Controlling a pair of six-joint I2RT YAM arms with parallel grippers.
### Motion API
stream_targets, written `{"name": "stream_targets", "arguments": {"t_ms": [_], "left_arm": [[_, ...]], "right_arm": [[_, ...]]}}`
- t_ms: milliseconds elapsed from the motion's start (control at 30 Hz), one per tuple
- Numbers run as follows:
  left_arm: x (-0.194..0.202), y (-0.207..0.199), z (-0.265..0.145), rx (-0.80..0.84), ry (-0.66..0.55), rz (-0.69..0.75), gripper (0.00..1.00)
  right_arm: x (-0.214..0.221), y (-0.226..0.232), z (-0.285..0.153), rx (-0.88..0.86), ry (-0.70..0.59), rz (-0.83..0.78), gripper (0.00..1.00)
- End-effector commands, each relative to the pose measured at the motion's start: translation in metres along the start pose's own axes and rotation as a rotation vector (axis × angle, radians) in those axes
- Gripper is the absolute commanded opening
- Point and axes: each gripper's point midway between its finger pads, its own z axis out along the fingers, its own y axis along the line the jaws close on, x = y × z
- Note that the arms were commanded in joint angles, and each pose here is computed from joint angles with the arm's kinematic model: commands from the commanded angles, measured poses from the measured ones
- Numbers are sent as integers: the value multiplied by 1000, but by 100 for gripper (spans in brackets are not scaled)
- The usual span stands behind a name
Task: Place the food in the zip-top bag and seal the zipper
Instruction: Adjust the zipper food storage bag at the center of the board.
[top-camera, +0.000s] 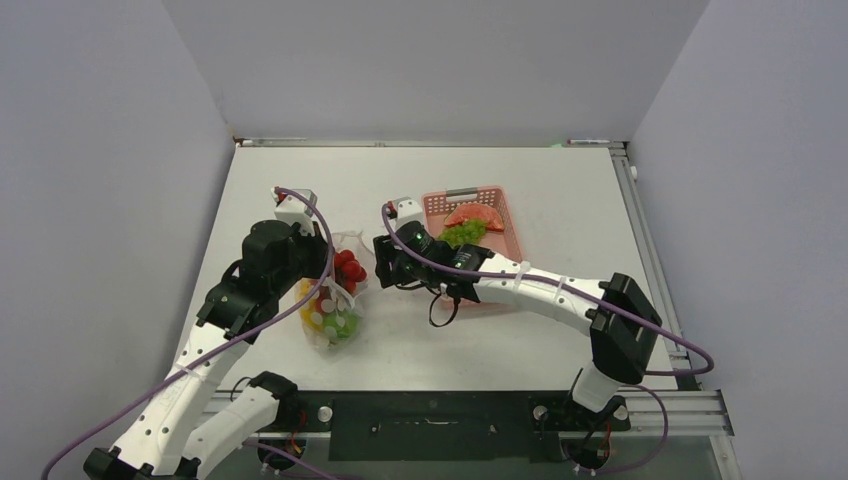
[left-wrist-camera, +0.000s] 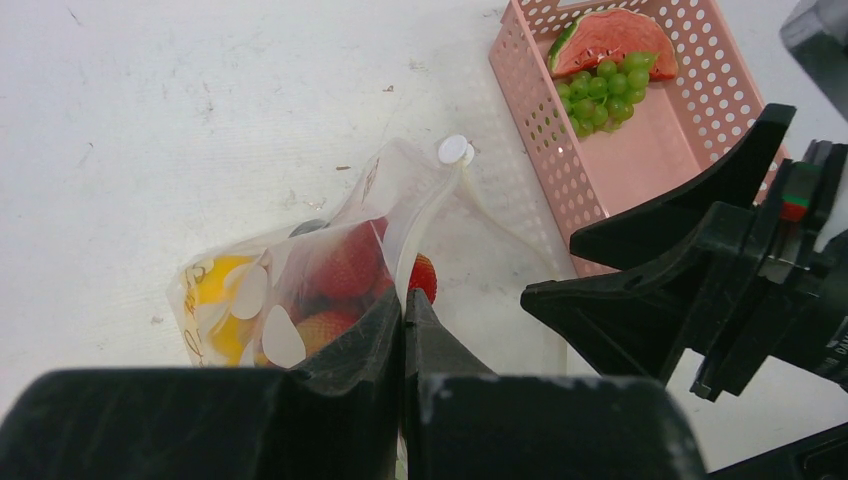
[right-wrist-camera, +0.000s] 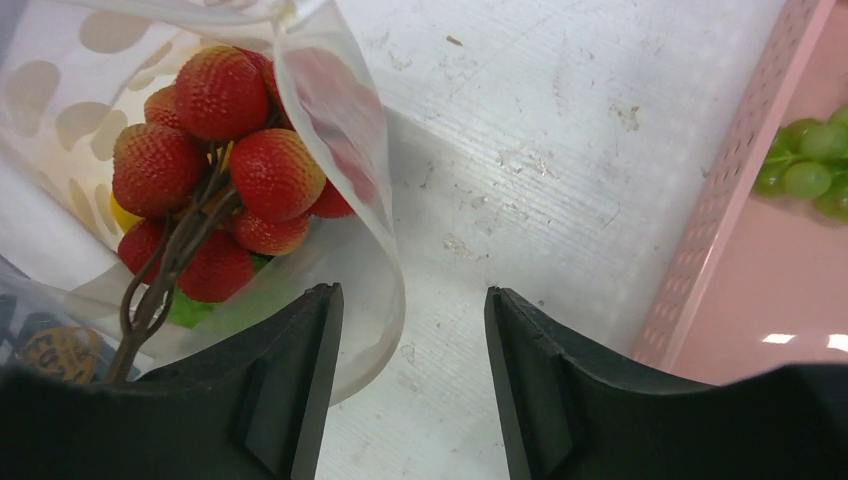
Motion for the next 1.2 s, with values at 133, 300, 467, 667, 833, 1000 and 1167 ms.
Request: {"name": "stream_targets", "arguments": {"t_ms": [133,300,467,667,833,1000,1167], "left_arm": [[-28,-9,-5,34,-107,-11,0],[-28,-9,-5,36,-108,-11,0],[-28,-10,-5,38,-108,-11,0],[-30,-9,-7,34,-115,-12,0],[-30,-8,-8,29,-119,-13,0],[-32,-4,-9,11,-127,-17,0],[-35,4,-13,-32,-149,-26,0]], "right_arm": [[1,5,15,-106,3,167,49],[-1,14,21,-162,9,208,39],[-9,22,24,-190,7,211,28],[-28,30,16,-220,-28,191,5],[-59,32,-7,-222,-109,162,5],[-85,34,-31,-206,-175,120,5],[-100,23,-47,-148,-228,92,5]]}}
